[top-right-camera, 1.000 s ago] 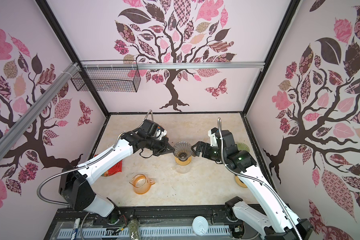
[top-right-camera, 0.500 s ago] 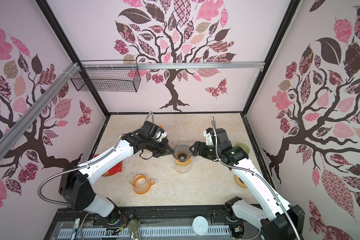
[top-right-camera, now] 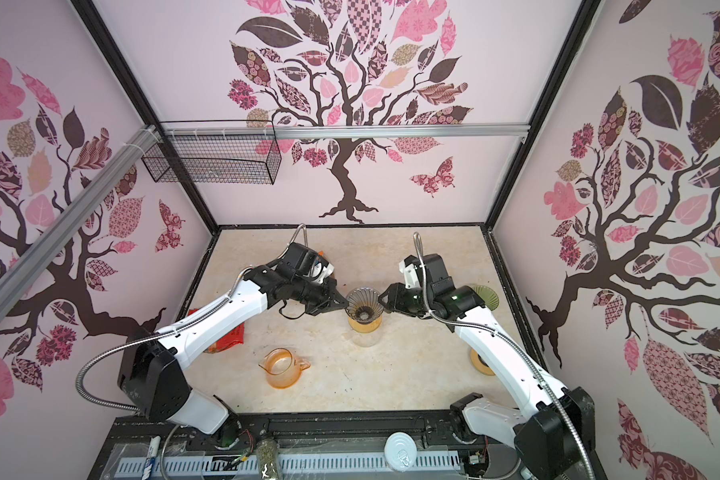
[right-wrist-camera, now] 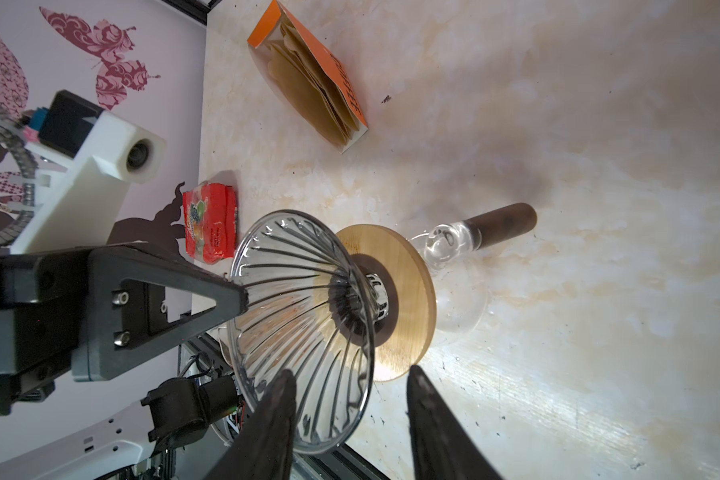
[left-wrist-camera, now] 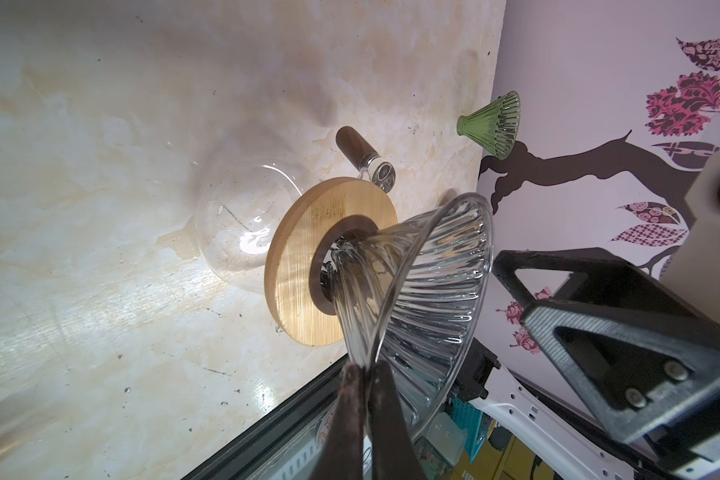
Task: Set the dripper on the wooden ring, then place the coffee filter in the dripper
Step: 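Close the right gripper on the dripper rim while the left gripper holds it, then lower the ribbed glass dripper into the bamboo ring with both grippers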
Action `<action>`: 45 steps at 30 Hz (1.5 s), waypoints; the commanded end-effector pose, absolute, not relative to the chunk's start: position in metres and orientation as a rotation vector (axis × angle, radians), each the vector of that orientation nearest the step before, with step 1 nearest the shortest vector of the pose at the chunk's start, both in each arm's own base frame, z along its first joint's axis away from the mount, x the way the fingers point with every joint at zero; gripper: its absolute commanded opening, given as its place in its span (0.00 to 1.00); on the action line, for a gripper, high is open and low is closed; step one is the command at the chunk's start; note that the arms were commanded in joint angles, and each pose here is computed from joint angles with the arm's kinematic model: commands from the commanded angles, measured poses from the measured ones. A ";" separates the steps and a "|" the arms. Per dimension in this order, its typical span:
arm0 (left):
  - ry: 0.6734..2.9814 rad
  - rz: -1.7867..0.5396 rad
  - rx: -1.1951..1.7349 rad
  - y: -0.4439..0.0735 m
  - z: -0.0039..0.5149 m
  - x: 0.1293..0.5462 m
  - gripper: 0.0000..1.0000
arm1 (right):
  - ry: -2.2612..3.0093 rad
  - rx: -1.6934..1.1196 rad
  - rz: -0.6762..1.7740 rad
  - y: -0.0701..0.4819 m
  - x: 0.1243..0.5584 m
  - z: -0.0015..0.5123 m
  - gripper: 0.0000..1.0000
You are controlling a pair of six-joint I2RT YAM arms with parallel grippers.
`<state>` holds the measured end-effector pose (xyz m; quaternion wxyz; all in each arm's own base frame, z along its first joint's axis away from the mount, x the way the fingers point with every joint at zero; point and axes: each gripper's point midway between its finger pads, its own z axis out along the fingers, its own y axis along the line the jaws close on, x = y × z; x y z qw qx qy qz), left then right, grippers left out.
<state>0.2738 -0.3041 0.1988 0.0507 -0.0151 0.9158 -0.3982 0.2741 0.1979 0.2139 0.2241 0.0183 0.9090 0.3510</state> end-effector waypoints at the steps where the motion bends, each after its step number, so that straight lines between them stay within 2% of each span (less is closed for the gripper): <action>1: 2.771 -1.219 -0.004 -0.306 0.195 0.272 0.00 | 2.494 0.014 0.989 0.205 0.279 0.217 0.41; 15: 2.771 -1.219 -0.001 -0.306 0.192 0.272 0.00 | 2.533 0.014 1.004 0.210 0.280 0.201 0.24; 25: 2.768 -1.221 -0.001 -0.306 0.192 0.272 0.00 | 2.549 0.014 1.012 0.211 0.278 0.195 0.18; 33: 2.774 -1.214 0.006 -0.305 0.191 0.271 0.00 | 2.550 0.010 1.019 0.212 0.277 0.194 0.09; 37: 2.763 -1.203 0.022 -0.304 0.196 0.271 0.06 | 2.558 0.012 1.013 0.211 0.276 0.190 0.03; 45: 2.741 -1.184 0.041 -0.302 0.206 0.273 0.15 | 2.560 0.004 1.015 0.212 0.276 0.191 0.01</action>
